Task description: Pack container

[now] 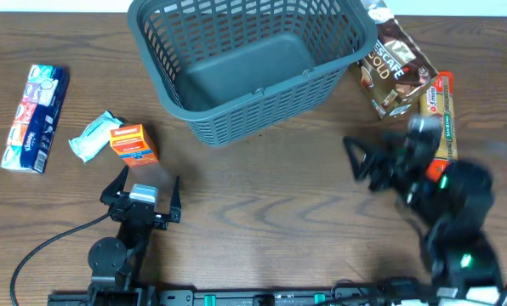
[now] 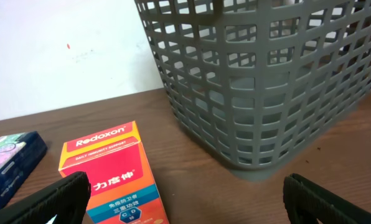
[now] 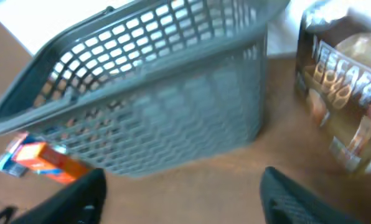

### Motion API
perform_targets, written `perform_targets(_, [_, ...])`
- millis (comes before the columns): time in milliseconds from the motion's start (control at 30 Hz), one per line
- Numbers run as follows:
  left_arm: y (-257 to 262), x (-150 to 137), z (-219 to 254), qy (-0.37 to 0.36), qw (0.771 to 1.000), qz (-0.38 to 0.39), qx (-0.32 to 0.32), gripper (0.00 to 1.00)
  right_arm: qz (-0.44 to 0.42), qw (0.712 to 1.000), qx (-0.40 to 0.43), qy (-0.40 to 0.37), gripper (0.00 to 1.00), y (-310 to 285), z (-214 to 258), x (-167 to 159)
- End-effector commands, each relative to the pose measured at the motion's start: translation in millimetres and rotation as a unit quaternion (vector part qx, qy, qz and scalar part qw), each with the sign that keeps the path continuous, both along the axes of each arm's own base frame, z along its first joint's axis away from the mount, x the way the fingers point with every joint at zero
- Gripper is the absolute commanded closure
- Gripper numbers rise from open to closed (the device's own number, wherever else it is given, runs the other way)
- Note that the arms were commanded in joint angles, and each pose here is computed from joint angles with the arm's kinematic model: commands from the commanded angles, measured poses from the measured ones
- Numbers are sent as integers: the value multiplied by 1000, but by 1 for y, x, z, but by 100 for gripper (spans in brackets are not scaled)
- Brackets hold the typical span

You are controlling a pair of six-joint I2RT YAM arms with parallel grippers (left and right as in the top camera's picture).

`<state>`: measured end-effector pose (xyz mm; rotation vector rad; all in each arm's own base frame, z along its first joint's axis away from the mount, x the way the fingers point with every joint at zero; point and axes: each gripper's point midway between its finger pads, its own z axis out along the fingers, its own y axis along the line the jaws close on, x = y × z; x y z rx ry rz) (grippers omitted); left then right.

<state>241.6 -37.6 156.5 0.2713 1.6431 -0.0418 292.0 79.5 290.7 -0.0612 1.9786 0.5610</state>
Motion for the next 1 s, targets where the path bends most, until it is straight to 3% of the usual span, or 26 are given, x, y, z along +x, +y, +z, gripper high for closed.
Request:
perform_targets(0, [-1, 0, -15, 20, 1000, -4, 7, 2, 15, 997, -76, -13, 41, -3, 28, 37])
perform_targets(133, [-1, 0, -15, 20, 1000, -4, 7, 2, 13, 996, -91, -10, 67, -2, 64, 86])
perform_targets(233, [-1, 0, -15, 20, 1000, -4, 7, 1, 17, 994, -101, -25, 99, 4, 85, 118])
perform_targets(400, [-1, 0, -15, 20, 1000, -4, 7, 2, 12, 991, -135, -18, 99, 18, 88, 163])
perform_targets(600, [-1, 0, -15, 20, 1000, -4, 7, 1, 24, 986, -159, 50, 99, 35, 41, 200])
perform_targets(767, [-1, 0, -15, 20, 1000, -4, 7, 1, 36, 977, -169, 127, 99, 36, 3, 207])
perform_targets(967, [-1, 0, -15, 20, 1000, -4, 7, 2, 32, 968, -183, 167, 99, 31, -2, 204])
